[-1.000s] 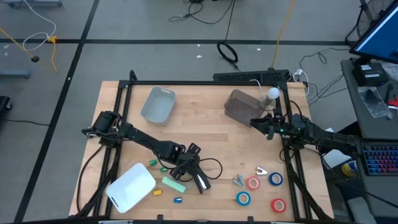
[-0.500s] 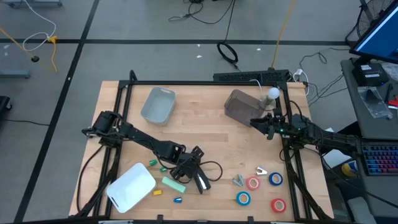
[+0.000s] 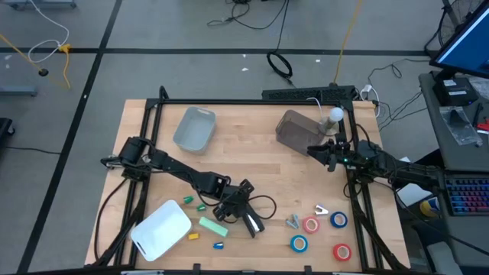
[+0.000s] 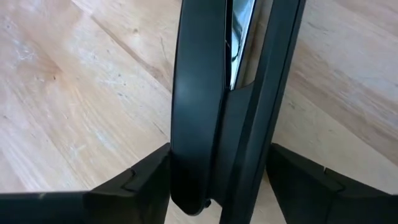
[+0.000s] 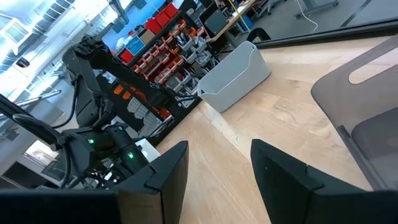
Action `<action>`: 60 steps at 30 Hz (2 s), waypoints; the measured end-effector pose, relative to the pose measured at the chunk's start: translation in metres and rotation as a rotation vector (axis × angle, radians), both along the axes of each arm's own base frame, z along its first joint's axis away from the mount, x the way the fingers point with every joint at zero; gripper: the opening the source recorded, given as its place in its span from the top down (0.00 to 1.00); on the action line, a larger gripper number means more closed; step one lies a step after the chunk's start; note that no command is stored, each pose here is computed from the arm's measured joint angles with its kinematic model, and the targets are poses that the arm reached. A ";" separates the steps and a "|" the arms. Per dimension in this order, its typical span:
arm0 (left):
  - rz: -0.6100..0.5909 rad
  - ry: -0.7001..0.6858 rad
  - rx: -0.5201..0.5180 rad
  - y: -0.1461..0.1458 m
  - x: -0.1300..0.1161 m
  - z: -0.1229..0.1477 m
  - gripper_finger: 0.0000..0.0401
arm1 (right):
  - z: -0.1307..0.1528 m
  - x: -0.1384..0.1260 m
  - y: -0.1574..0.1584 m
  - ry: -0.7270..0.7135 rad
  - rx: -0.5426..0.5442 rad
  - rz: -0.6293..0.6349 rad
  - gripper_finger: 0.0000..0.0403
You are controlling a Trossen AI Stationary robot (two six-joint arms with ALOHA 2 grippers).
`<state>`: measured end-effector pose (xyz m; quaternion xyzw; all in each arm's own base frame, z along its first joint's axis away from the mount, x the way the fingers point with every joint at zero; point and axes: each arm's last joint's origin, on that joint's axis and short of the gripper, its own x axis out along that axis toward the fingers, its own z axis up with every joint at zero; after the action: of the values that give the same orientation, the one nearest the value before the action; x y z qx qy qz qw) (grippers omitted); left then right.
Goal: Pick and place Stapler, Stapler remover, tape
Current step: Put the black stapler into the black bin
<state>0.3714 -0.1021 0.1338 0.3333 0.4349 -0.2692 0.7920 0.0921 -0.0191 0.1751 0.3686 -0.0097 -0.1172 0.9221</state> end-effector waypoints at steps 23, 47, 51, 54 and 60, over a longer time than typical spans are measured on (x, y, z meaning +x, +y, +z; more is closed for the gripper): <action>0.163 -0.066 0.035 0.004 0.002 0.013 0.53 | 0.002 0.006 -0.001 0.000 -0.009 0.016 0.59; 0.535 -0.540 0.274 0.017 0.018 0.103 0.55 | 0.028 0.029 0.003 -0.260 -0.031 0.295 0.59; 0.607 -0.575 0.351 0.021 0.019 0.109 0.54 | 0.032 0.034 0.003 -0.308 -0.044 0.334 0.56; 0.633 -0.579 0.405 0.022 0.018 0.109 0.54 | 0.035 0.037 0.003 -0.340 -0.042 0.356 0.52; 0.651 -0.586 0.422 0.022 0.018 0.109 0.54 | 0.041 0.040 0.002 -0.419 -0.106 0.353 0.40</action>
<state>0.3892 -0.0805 0.2428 0.3951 0.3205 0.1920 0.8392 0.1323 -0.0168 0.2157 0.3318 -0.1418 0.1248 0.9242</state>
